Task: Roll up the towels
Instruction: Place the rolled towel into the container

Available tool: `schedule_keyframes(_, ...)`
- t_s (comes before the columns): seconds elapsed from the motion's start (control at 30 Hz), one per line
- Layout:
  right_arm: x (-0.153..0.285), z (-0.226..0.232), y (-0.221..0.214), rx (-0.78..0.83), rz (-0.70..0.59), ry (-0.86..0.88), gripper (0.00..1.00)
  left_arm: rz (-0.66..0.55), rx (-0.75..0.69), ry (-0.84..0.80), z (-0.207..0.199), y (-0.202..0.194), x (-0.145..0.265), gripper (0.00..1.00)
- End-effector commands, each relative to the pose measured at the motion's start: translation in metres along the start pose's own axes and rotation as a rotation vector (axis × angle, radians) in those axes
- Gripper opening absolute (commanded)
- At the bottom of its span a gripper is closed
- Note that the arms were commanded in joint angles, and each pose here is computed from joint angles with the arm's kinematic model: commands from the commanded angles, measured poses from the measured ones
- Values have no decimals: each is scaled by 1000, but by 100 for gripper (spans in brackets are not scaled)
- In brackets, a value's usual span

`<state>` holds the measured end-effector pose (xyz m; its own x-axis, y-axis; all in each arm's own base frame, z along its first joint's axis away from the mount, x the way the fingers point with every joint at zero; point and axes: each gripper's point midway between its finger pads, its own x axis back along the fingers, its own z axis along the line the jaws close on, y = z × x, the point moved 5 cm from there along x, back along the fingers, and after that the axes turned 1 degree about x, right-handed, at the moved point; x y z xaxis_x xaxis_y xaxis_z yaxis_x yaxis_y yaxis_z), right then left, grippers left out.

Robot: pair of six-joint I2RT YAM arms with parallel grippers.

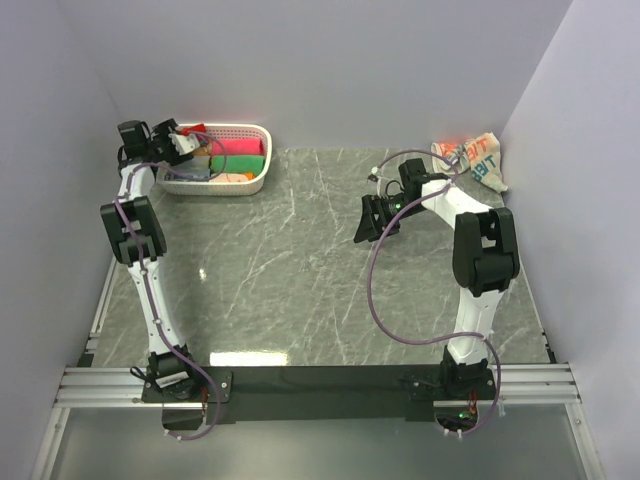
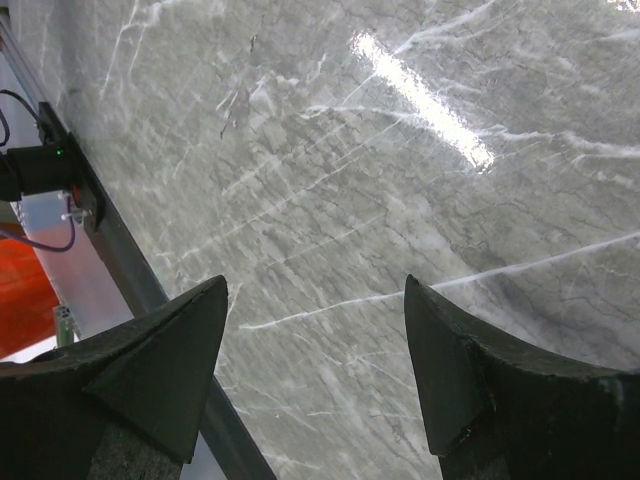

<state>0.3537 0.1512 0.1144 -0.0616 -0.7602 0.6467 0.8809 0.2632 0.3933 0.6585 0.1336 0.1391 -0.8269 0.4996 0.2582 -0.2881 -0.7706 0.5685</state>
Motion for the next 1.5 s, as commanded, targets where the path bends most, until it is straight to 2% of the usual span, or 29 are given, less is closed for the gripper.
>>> schedule_keyframes(0.0, 8, 6, 7, 34, -27, 14, 78, -60, -119, 79, 59, 43, 25, 75)
schedule_keyframes(0.77, 8, 7, 11, 36, -28, 28, 78, -41, -176, 188, 87, 41, 37, 77)
schedule_keyframes(1.23, 13, 11, 16, 51, -28, 37, 78, -61, -85, -34, 49, 64, 59, 82)
schedule_keyframes(1.33, 20, 16, 20, 75, -47, 16, 78, -66, -11, -35, 56, 77, 71, 83)
schedule_keyframes(1.37, 23, 18, 23, 87, -57, 6, 78, -68, 73, -33, 59, 85, 74, 85)
schedule_keyframes(1.4, 30, 21, 26, 100, -76, -11, 77, -68, 130, -23, 66, 94, 80, 99)
schedule_keyframes(1.43, 37, 20, 30, 103, -93, -32, 77, -74, 280, -1, 74, 111, 89, 99)
schedule_keyframes(1.47, 44, 21, 36, 113, -116, -47, 77, -44, 355, 36, 80, 120, 92, 100)
